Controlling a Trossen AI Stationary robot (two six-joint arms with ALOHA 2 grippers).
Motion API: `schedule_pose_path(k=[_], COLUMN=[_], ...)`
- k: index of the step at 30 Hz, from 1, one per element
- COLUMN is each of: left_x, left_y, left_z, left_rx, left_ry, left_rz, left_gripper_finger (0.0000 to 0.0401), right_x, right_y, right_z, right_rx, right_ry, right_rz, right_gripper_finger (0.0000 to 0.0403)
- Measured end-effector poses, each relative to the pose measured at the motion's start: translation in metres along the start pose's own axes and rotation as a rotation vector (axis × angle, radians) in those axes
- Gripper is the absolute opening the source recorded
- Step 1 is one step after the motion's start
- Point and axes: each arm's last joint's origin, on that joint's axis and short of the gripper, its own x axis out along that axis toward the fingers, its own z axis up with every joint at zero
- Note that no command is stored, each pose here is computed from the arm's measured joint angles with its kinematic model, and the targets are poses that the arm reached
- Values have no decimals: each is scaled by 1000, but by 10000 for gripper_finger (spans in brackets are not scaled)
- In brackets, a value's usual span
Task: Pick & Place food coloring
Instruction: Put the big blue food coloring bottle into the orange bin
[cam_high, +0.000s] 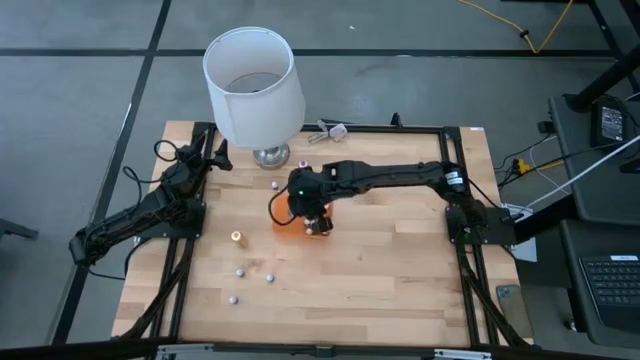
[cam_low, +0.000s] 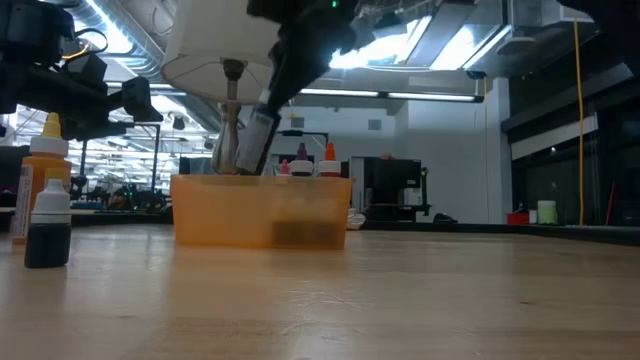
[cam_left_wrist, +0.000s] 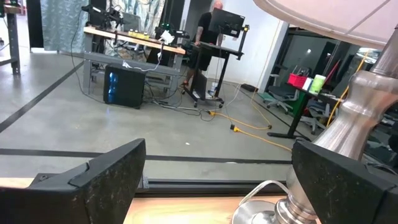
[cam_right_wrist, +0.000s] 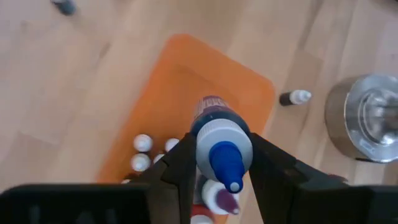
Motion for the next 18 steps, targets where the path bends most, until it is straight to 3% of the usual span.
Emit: schedule_pose_path(k=[18], left_x=[0], left_y=[0], left_z=[0], left_rx=[0], left_ry=[0], left_rz=[0], left_gripper_finger=[391], right_x=[41], right_y=[-17], right_z=[-8], right_rx=[-39], right_ry=[-6], right_rz=[7], right_gripper_finger=[126])
